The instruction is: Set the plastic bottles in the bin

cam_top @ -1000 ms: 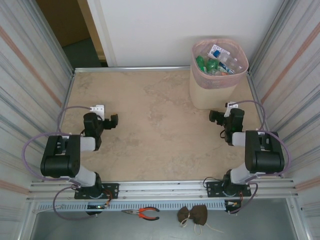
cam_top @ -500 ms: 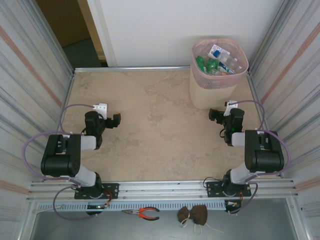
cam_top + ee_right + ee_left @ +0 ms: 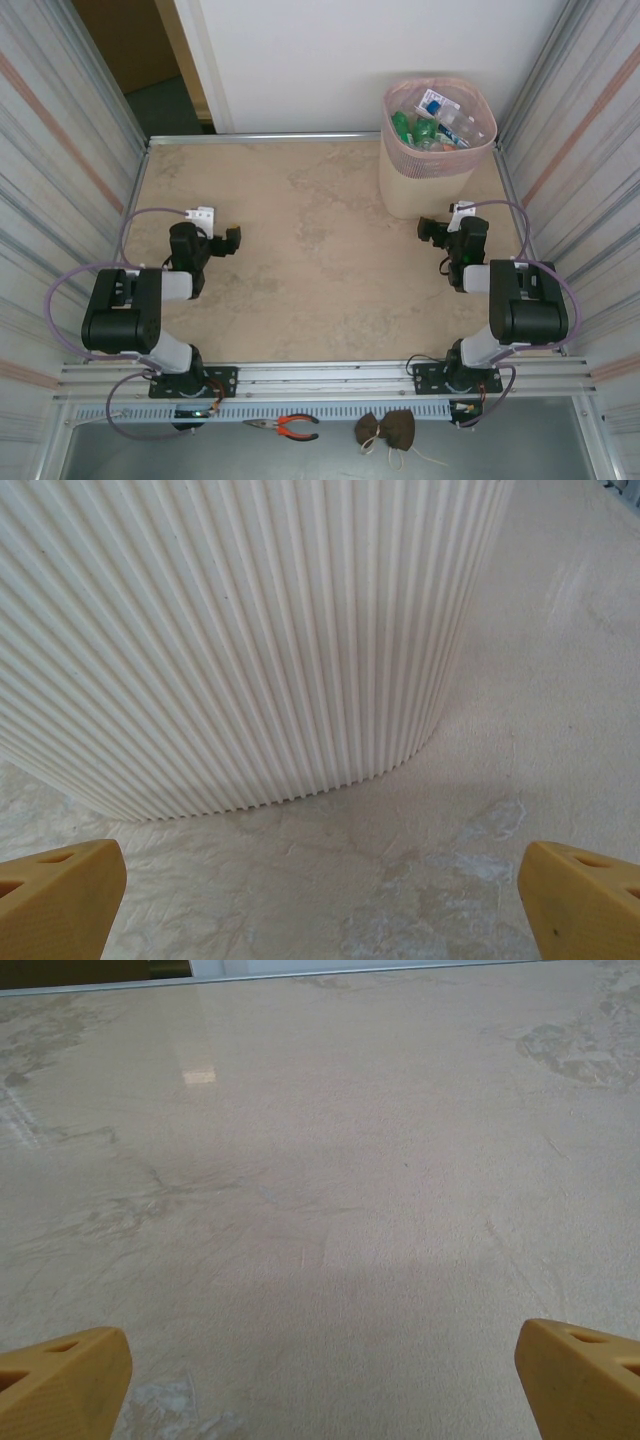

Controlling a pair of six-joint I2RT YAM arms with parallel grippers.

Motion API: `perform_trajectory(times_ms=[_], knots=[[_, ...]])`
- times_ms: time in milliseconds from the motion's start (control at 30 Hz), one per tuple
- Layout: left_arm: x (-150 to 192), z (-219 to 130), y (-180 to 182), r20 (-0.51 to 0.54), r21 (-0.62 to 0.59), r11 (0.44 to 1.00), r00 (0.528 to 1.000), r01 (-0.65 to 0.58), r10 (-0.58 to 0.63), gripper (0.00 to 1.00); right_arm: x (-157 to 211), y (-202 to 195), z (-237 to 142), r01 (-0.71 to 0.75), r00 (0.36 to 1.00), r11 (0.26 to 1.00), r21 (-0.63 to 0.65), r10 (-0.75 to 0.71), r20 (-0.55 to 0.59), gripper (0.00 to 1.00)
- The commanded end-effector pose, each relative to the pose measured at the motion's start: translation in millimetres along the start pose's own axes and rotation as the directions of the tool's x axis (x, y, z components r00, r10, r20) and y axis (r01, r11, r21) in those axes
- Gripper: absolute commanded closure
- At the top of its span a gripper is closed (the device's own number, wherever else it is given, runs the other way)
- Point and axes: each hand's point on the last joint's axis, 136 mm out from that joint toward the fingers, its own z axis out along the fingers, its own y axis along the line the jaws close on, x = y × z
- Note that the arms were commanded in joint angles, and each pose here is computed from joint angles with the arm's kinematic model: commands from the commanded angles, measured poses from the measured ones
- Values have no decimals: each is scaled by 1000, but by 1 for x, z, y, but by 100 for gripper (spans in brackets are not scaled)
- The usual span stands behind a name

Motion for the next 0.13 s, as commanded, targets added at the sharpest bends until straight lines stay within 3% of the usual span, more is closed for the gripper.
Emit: perform_trajectory(times_ms=[0, 100], knots=[[-9, 1, 2, 26, -14, 1000, 999, -22, 23, 1, 3, 1, 1, 19, 1000, 1000, 0, -19, -2, 1], [-10, 1, 2, 27, -14, 1000, 999, -24, 24, 1, 4, 1, -1, 18, 1000, 1000, -1, -18, 2, 1]])
